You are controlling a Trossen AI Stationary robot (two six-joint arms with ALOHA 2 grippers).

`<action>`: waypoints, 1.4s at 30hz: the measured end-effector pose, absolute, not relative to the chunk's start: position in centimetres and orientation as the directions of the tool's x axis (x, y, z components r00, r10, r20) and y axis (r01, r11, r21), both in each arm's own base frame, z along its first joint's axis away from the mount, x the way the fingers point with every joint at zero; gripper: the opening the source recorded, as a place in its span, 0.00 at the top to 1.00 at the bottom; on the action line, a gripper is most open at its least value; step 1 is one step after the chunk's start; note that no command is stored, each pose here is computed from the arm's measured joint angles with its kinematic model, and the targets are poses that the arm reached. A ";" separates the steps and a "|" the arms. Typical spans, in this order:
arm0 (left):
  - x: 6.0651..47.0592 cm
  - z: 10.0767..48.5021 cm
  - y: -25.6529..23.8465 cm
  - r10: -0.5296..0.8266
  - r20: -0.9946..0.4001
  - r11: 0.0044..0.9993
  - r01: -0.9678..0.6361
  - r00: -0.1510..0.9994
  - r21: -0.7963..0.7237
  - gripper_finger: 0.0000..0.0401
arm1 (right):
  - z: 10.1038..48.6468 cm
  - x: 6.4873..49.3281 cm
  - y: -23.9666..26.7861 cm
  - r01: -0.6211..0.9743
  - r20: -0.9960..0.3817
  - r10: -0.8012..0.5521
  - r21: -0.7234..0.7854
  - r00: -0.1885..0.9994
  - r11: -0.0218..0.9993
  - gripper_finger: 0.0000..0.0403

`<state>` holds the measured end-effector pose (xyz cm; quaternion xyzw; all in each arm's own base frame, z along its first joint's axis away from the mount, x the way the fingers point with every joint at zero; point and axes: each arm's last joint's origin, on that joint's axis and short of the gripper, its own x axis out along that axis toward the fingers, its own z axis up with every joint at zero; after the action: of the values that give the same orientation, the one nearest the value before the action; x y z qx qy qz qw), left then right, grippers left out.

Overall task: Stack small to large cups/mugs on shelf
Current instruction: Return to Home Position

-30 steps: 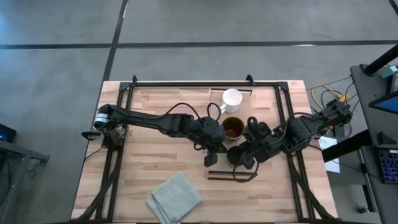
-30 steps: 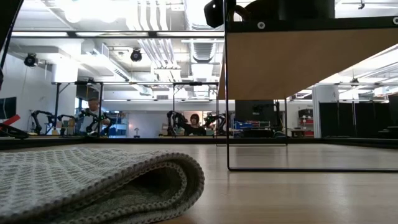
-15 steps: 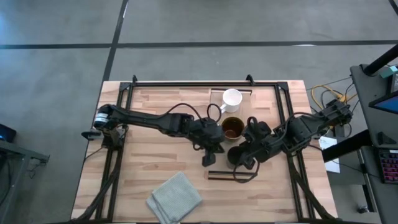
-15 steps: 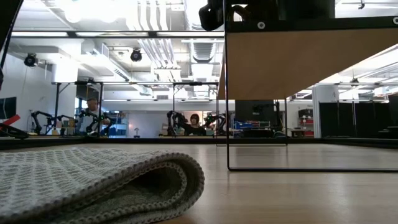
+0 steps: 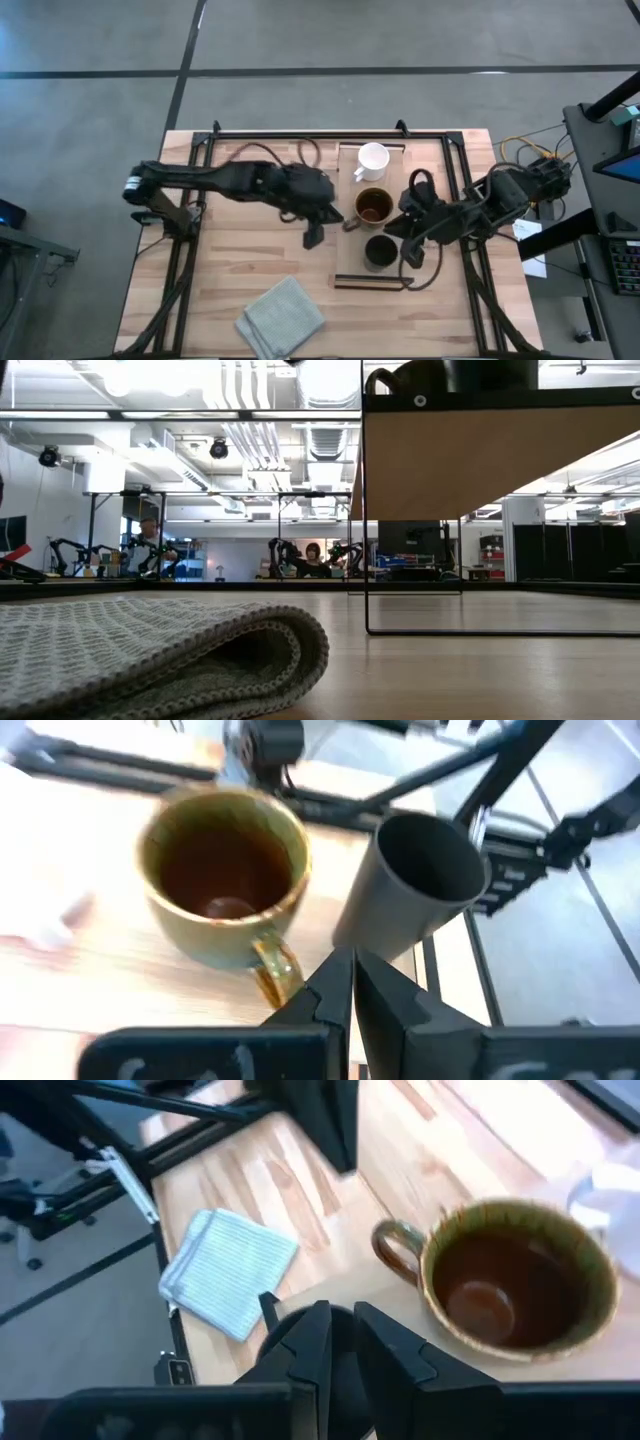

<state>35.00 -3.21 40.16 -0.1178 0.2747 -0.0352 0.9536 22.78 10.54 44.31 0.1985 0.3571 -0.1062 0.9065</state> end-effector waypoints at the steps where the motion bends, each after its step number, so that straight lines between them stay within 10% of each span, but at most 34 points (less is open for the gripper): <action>1: 34.3 40.9 -3.1 -0.119 -0.501 0.972 -0.003 0.857 -0.236 1.00 | 44.6 22.7 10.5 0.318 -0.683 -0.048 0.277 0.729 0.907 0.89; 25: 19.4 50.5 -1.2 0.057 -0.164 0.980 -0.087 0.985 -0.177 1.00 | 47.1 19.9 8.8 0.221 -0.604 -0.130 0.077 0.786 0.972 0.89; 42: 18.9 50.4 -1.1 0.067 -0.172 0.981 -0.097 0.983 -0.168 1.00 | 47.2 12.4 6.4 -0.203 -0.300 0.250 0.181 0.921 0.962 0.89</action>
<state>18.95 -1.06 50.40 -0.0880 0.0830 0.0414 0.9918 12.39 6.45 47.21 0.0733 0.1621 0.1158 0.9772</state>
